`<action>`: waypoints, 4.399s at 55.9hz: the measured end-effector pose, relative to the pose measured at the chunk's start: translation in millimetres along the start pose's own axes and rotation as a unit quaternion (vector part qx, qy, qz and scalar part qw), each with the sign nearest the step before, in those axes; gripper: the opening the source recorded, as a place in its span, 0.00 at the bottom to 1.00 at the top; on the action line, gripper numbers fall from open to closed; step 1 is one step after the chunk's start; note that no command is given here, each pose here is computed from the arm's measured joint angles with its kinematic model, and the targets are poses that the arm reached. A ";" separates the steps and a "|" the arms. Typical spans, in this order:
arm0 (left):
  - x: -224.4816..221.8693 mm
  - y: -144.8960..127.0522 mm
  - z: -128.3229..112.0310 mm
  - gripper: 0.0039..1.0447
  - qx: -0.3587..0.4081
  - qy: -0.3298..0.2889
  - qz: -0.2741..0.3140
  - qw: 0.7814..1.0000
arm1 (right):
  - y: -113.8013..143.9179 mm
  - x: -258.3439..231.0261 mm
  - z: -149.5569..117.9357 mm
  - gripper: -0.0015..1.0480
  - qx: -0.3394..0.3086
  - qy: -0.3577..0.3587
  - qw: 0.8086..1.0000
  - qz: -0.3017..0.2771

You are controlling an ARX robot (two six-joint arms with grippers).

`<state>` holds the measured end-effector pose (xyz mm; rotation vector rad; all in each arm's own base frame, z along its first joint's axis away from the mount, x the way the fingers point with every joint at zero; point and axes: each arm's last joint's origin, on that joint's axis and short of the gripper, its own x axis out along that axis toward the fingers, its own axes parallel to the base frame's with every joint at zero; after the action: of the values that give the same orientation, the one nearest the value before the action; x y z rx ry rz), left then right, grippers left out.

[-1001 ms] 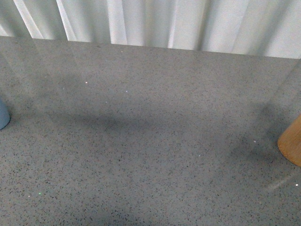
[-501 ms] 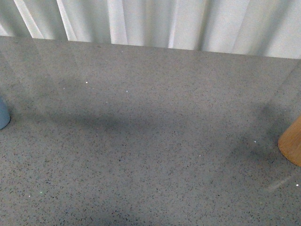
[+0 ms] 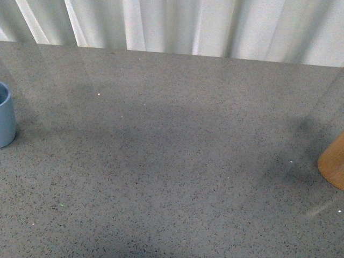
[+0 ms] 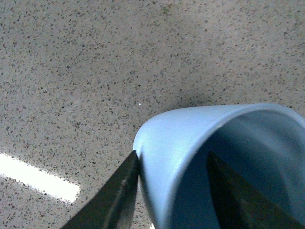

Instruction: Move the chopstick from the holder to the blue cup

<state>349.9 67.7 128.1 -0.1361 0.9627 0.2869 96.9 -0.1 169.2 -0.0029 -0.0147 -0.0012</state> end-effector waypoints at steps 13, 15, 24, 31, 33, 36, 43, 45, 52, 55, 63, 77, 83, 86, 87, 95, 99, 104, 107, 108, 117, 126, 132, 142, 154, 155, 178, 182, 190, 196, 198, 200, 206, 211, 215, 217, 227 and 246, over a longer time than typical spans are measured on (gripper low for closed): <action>-2.7 -6.2 2.6 0.04 0.007 0.012 0.003 1.000 | 0.0 0.0 0.0 0.90 0.000 0.000 1.000 0.000; -2.9 -7.2 2.4 0.03 0.007 0.014 0.002 1.000 | 0.0 0.0 0.0 0.90 0.000 0.000 1.000 0.000; -16.0 -18.3 3.7 0.03 0.022 0.015 0.004 1.000 | 0.0 0.0 0.0 0.90 0.000 0.000 1.000 0.000; -41.1 -49.9 1.6 0.03 0.058 0.010 -0.010 0.998 | 0.0 0.0 0.0 0.90 0.000 0.000 1.000 0.000; -47.6 -62.8 -1.0 0.03 0.070 0.011 -0.018 0.997 | 0.0 0.0 0.0 0.90 0.000 0.000 1.000 0.000; -56.1 -84.6 -5.8 0.03 0.090 0.017 -0.037 0.995 | 0.0 0.0 0.0 0.90 0.000 0.000 1.000 0.000; -73.1 -145.0 -22.2 0.03 0.133 0.044 -0.100 0.985 | 0.0 0.0 0.0 0.90 0.000 0.000 1.000 0.000; -77.0 -162.8 -27.9 0.03 0.147 0.052 -0.113 0.981 | 0.0 0.0 0.0 0.90 0.000 0.000 1.000 0.000; -85.9 -217.0 -49.4 0.03 0.184 0.079 -0.144 0.969 | 0.0 0.0 0.0 0.90 0.000 0.000 1.000 0.000; -87.1 -234.6 -58.0 0.03 0.198 0.089 -0.149 0.965 | 0.0 0.0 0.0 0.90 0.000 0.000 1.000 0.000; -81.8 -266.4 -71.3 0.03 0.215 0.105 -0.145 0.960 | 0.0 0.0 0.0 0.90 0.000 0.000 1.000 0.000; -59.5 -292.1 -73.1 0.03 0.205 0.111 -0.119 0.965 | 0.0 0.0 0.0 0.90 0.000 0.000 1.000 0.000; -58.4 -294.5 -73.6 0.09 0.201 0.112 -0.120 0.966 | 0.0 0.0 0.0 0.90 0.000 0.000 1.000 0.000; -56.9 -295.6 -75.6 0.19 0.198 0.116 -0.122 0.966 | 0.0 0.0 0.0 0.90 0.000 0.000 1.000 0.000; -56.6 -296.1 -75.9 0.23 0.195 0.117 -0.125 0.966 | 0.0 0.0 0.0 0.90 0.000 0.000 1.000 0.000; -61.4 -296.7 -70.5 0.45 0.170 0.109 -0.149 0.968 | 0.0 0.0 0.0 0.90 0.000 0.000 1.000 0.000; -70.5 -294.3 -61.5 0.55 0.155 0.093 -0.164 0.970 | 0.0 0.0 0.0 0.90 0.000 0.000 1.000 0.000; -85.4 -287.7 -46.0 0.67 0.136 0.066 -0.183 0.971 | 0.0 0.0 0.0 0.90 0.000 0.000 1.000 0.000; -98.0 -276.3 -31.4 0.77 0.115 0.040 -0.196 0.973 | 0.0 0.0 0.0 0.90 0.000 0.000 1.000 0.000; -101.8 -271.3 -26.9 0.81 0.109 0.029 -0.199 0.973 | 0.0 0.0 0.0 0.90 0.000 0.000 1.000 0.000; -127.9 -219.8 -2.2 0.91 0.068 -0.114 -0.218 0.967 | 0.0 0.0 0.0 0.90 0.000 0.000 1.000 0.000; -153.6 -139.7 -10.7 0.67 0.039 -0.392 -0.170 0.903 | 0.0 0.0 0.0 0.90 0.000 0.000 1.000 0.000; -174.0 -82.0 -36.7 0.50 0.040 -0.462 -0.159 0.871 | 0.0 0.0 0.0 0.90 0.000 0.000 1.000 0.000; -168.4 -48.5 -78.3 0.21 0.054 -0.463 -0.142 0.873 | 0.1 0.0 0.0 0.90 0.000 0.000 1.000 0.001; -163.7 -28.0 -112.9 0.03 0.063 -0.459 -0.141 0.875 | 0.0 0.0 0.0 0.90 0.000 0.000 1.000 0.000; -163.7 -26.6 -115.0 0.03 0.062 -0.460 -0.140 0.875 | 0.0 0.0 0.0 0.90 0.000 0.000 1.000 0.000; -162.2 -3.9 -145.5 0.03 0.062 -0.456 -0.138 0.877 | 0.0 0.0 0.0 0.90 0.000 0.000 1.000 0.000; -162.7 -2.9 -149.3 0.03 0.063 -0.456 -0.138 0.877 | 0.0 0.0 0.0 0.90 0.000 0.000 1.000 0.000; -164.7 -0.9 -155.8 0.03 0.063 -0.458 -0.140 0.876 | 0.0 0.0 0.0 0.90 0.000 0.000 1.000 0.000; -162.3 0.4 -162.7 0.03 0.062 -0.463 -0.140 0.873 | 0.0 0.0 0.0 0.90 0.000 0.000 1.000 0.000; -162.5 0.6 -163.2 0.03 0.062 -0.463 -0.140 0.873 | 0.0 0.0 0.0 0.90 0.000 0.000 1.000 0.000; -163.7 1.0 -163.6 0.03 0.061 -0.466 -0.138 0.872 | 0.0 0.1 -0.1 0.90 0.002 0.004 1.000 0.001; -166.3 2.1 -166.1 0.03 0.062 -0.466 -0.139 0.872 | -6.2 4.5 0.6 0.90 0.046 0.158 0.986 0.008; -169.5 3.1 -168.2 0.03 0.062 -0.470 -0.140 0.869 | -28.0 25.0 11.2 0.90 0.072 0.215 0.974 0.001; -170.9 4.2 -170.6 0.03 0.061 -0.468 -0.138 0.871 | -53.4 49.7 27.8 0.90 0.057 0.211 0.976 0.011; -171.7 4.5 -171.4 0.03 0.062 -0.469 -0.139 0.870 | -65.6 63.9 34.1 0.90 0.046 0.216 0.975 0.030; -175.2 6.1 -175.6 0.03 0.062 -0.470 -0.140 0.869 | -97.3 113.6 24.2 0.90 0.038 0.285 0.952 0.107; -178.6 8.3 -181.5 0.03 0.062 -0.470 -0.140 0.869 | -109.0 180.2 24.9 0.90 -0.014 0.279 0.945 0.171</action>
<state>108.5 -0.2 172.6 -0.0048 -0.0219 -0.0016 276.6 -109.3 197.1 -0.0325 0.5541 0.3464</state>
